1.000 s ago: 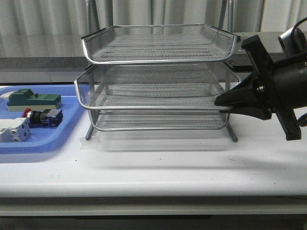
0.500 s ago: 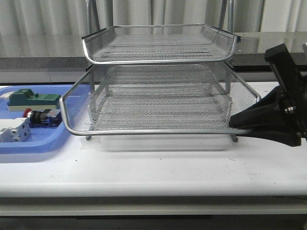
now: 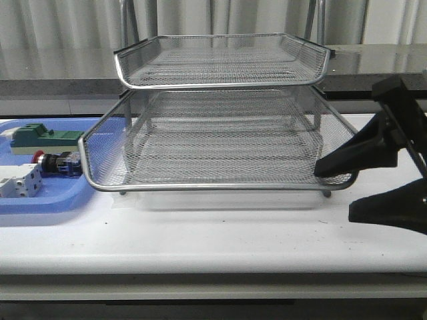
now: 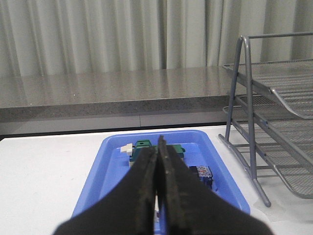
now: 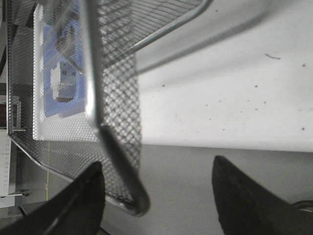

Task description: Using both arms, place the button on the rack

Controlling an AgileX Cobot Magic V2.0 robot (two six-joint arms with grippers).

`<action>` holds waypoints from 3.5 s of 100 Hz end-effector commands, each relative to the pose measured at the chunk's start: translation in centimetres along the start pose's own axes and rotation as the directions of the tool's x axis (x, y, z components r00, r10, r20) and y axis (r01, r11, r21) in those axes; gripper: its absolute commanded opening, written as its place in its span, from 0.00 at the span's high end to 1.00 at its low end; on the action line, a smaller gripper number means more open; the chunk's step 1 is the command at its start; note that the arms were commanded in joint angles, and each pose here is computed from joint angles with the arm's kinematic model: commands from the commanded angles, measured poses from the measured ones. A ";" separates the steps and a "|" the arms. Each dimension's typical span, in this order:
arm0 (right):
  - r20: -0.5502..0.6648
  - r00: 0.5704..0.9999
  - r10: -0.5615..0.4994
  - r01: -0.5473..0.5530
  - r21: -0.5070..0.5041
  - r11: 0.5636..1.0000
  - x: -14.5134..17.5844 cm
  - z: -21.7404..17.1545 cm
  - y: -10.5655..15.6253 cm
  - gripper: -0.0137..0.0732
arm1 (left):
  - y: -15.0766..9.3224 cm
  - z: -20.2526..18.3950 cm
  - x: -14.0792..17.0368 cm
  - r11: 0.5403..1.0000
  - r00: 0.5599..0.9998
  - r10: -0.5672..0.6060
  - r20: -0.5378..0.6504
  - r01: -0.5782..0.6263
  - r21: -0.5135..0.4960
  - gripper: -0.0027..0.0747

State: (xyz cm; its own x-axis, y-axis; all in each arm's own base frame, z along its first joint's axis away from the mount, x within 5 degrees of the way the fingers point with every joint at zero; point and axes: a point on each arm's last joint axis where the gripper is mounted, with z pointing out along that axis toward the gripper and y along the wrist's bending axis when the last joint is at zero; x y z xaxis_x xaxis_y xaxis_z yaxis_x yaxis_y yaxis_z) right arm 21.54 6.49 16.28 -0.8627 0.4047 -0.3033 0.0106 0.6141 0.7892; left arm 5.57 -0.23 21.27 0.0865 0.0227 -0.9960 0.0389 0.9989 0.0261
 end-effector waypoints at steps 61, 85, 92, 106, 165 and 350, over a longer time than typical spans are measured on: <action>0.112 0.872 -0.477 0.412 0.358 0.838 -0.1 -12.7 9.1 0.28 | -0.1 -0.2 0.7 1.000 0.998 -0.020 0.064 0.019 0.004 0.99; 0.123 0.790 -0.600 0.420 0.604 0.677 -0.1 -17.8 10.6 0.28 | -0.1 -0.2 0.7 1.000 0.998 -0.020 0.064 0.019 0.004 0.99; 0.137 0.763 -0.632 0.427 0.627 0.652 0.3 -18.5 10.8 0.28 | -0.1 -0.2 0.7 1.000 0.998 -0.020 0.064 0.019 0.004 0.99; 0.167 0.732 -0.660 0.433 0.635 0.640 1.3 -19.6 11.2 0.34 | -0.1 -0.2 0.7 1.000 0.998 -0.020 0.064 0.019 0.004 0.99; 0.140 0.748 -0.648 0.442 0.624 0.645 3.3 -20.6 11.1 0.92 | -0.1 -0.2 0.7 1.000 0.998 -0.020 0.064 0.019 0.004 0.99; 0.140 0.748 -0.648 0.442 0.624 0.645 3.3 -20.6 11.1 0.92 | 0.1 2.8 -8.6 0.987 0.969 -0.159 -0.190 0.160 -0.012 0.99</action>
State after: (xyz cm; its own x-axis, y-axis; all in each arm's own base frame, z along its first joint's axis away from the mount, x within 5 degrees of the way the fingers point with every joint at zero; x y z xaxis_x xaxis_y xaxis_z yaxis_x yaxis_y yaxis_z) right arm 8.20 0.68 33.69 -0.6484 -0.0061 -0.7613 -0.0586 0.9974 0.0419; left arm 6.45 -0.38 27.07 -0.1023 -0.1137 -0.9882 0.0421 0.9921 -0.1185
